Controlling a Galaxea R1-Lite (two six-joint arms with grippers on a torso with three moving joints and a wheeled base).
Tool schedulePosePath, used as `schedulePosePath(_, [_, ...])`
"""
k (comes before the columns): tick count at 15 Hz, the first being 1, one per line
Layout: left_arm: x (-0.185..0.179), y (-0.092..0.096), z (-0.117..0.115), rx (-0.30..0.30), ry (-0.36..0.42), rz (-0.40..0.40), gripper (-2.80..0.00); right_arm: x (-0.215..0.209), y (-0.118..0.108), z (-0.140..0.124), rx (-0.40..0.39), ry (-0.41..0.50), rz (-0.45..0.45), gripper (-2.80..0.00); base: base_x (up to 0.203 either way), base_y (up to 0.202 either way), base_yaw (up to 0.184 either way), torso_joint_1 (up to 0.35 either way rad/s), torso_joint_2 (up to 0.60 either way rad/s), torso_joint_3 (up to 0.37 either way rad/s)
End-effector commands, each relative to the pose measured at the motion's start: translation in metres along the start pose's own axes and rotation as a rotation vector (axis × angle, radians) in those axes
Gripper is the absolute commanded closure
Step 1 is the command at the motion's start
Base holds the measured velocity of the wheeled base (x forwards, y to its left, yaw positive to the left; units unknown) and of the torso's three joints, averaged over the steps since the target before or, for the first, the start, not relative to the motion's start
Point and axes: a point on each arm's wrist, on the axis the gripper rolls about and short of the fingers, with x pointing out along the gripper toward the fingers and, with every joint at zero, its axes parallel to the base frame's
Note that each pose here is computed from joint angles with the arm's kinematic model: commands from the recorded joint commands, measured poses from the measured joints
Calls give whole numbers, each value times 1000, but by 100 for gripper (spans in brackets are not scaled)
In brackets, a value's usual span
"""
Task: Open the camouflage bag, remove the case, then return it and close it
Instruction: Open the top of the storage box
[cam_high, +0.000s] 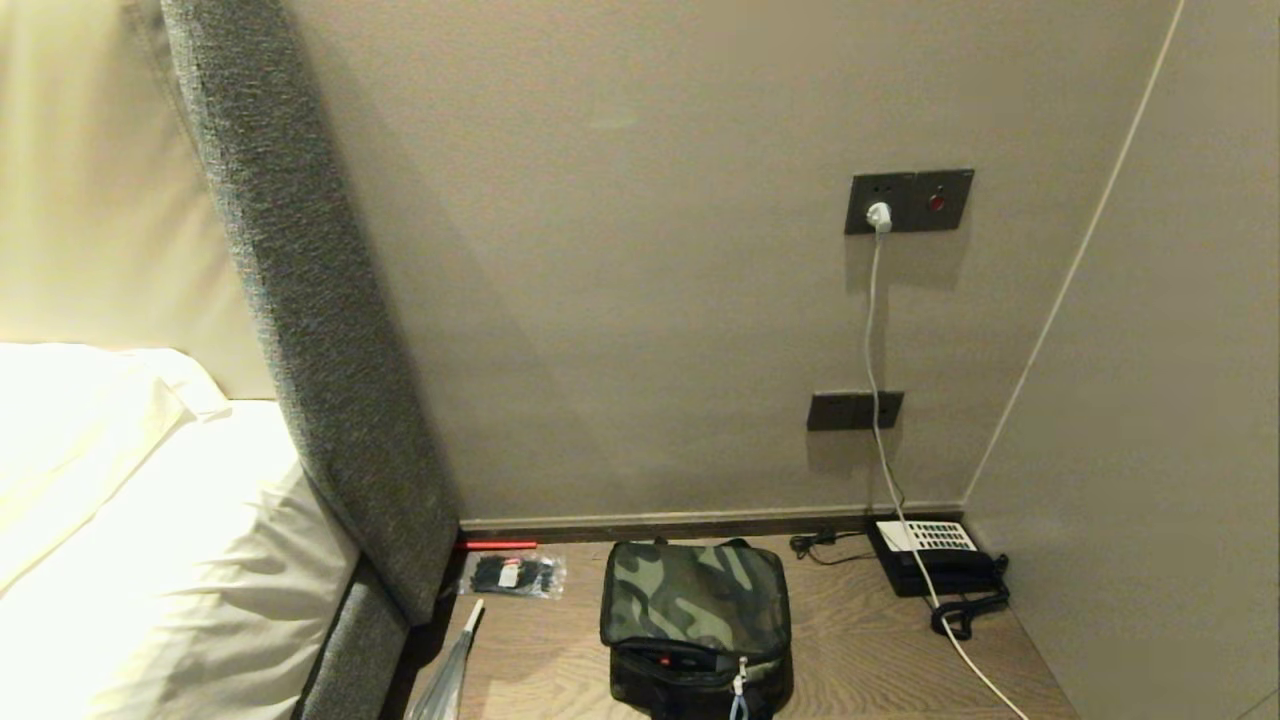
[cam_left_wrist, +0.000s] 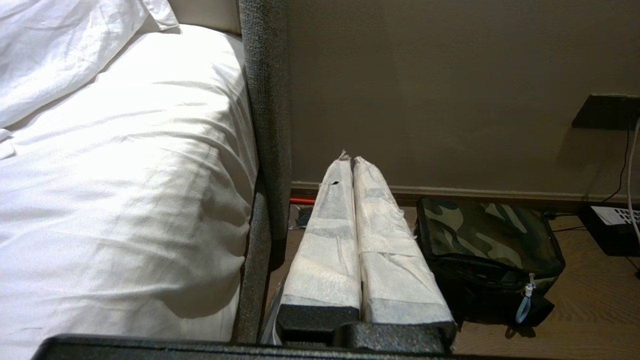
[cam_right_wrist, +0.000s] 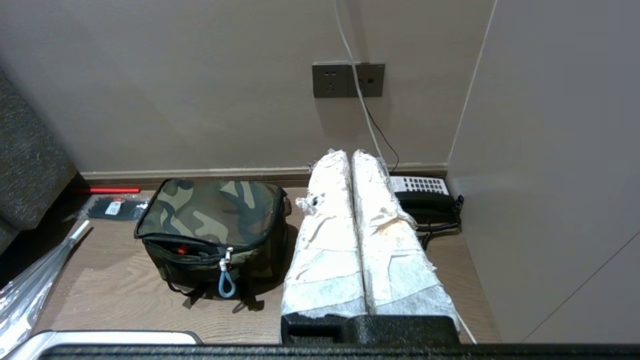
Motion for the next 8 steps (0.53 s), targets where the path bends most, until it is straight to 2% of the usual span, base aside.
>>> schedulePosePath(1, [0, 0, -1, 0, 1, 1, 0, 0, 0, 0, -1, -2, 1, 0, 0, 0, 0, 0, 0, 0])
schedulePosePath(8, [0, 0, -1, -2, 1, 1, 0, 0, 0, 0, -1, -3, 1, 0, 0, 0, 0, 0, 0, 0])
